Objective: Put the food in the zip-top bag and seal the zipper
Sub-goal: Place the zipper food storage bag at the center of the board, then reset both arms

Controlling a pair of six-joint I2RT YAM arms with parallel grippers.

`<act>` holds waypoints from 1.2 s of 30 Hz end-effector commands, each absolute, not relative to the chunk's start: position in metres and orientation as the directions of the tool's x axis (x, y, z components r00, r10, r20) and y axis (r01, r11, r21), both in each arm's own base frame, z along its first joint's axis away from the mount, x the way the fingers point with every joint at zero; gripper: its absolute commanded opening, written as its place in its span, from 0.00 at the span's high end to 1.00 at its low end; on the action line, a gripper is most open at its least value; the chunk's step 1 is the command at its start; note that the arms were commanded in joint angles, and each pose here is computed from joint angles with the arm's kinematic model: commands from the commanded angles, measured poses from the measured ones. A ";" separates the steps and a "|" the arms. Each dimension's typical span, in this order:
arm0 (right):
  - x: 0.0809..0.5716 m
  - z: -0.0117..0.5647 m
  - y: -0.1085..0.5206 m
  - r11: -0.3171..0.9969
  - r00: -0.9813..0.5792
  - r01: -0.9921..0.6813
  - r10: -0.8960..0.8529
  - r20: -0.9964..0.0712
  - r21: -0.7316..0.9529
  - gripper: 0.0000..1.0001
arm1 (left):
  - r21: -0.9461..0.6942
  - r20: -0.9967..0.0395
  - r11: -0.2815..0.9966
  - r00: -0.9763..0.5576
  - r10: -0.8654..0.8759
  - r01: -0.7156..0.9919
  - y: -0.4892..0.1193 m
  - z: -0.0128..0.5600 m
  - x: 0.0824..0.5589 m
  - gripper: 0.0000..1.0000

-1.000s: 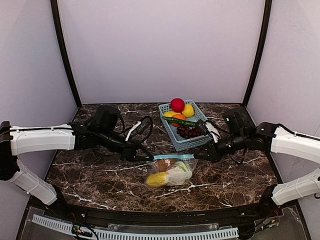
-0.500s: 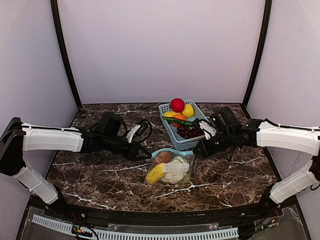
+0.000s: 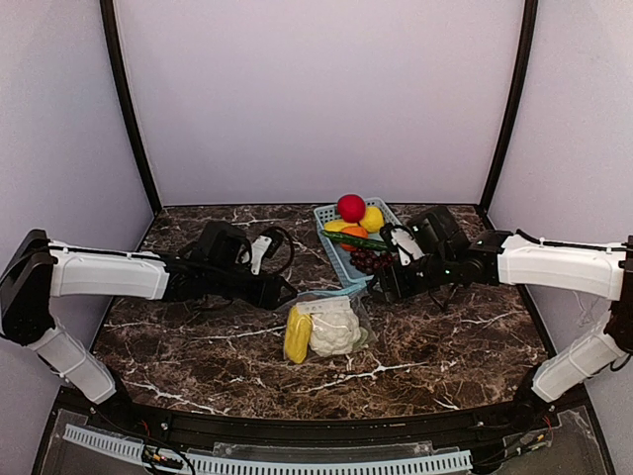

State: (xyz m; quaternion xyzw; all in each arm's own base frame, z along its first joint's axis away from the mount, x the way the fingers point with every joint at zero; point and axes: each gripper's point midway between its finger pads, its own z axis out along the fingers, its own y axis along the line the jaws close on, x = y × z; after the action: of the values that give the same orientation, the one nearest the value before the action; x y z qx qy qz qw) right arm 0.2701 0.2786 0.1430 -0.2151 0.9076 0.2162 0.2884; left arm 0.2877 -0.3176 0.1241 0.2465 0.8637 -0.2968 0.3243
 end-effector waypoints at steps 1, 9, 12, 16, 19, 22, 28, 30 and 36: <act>0.284 0.161 0.277 0.828 -0.701 -0.501 -0.217 -0.679 0.252 0.18 | -0.324 -0.751 0.769 -0.644 0.145 0.551 -0.291 0.148 0.311 0.30; 0.306 0.161 0.265 0.866 -0.700 -0.444 -0.175 -0.693 0.230 0.02 | -0.312 -0.764 0.835 -0.642 0.064 0.454 -0.241 0.152 0.333 0.08; 0.317 0.161 0.252 0.884 -0.707 -0.403 -0.136 -0.693 0.237 0.01 | -0.291 -0.763 0.872 -0.645 0.036 0.393 -0.208 0.154 0.346 0.05; 0.334 0.158 0.222 0.906 -0.714 -0.338 -0.070 -0.696 0.256 0.01 | -0.272 -0.774 0.921 -0.632 -0.038 0.278 -0.157 0.154 0.360 0.05; 0.349 0.156 0.189 0.930 -0.706 -0.271 -0.017 -0.708 0.248 0.01 | -0.294 -0.780 0.937 -0.614 -0.122 0.188 -0.116 0.160 0.367 0.05; 0.360 0.160 0.157 0.939 -0.692 -0.221 0.039 -0.721 0.263 0.01 | -0.346 -0.774 0.936 -0.585 -0.243 0.069 -0.061 0.161 0.372 0.05; 0.381 0.174 0.081 0.957 -0.602 -0.101 0.160 -0.782 0.273 0.01 | -0.274 -0.843 0.957 -0.453 -0.289 -0.099 0.014 0.177 0.365 0.02; 0.384 0.180 0.062 0.957 -0.549 -0.086 0.187 -0.814 0.278 0.01 | -0.229 -0.881 0.964 -0.393 -0.265 -0.136 0.028 0.185 0.362 0.01; 0.384 0.202 0.014 0.978 -0.326 -0.044 0.181 -0.928 0.206 0.01 | -0.138 -0.954 0.965 -0.231 -0.189 -0.223 0.053 0.200 0.354 0.01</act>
State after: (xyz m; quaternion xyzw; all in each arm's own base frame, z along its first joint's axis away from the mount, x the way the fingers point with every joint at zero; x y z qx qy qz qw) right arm 0.3780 0.0322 0.1700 0.0616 0.8660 0.1164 0.4825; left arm 0.3563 0.0335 0.1855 -0.1290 0.8223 -0.0440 0.5524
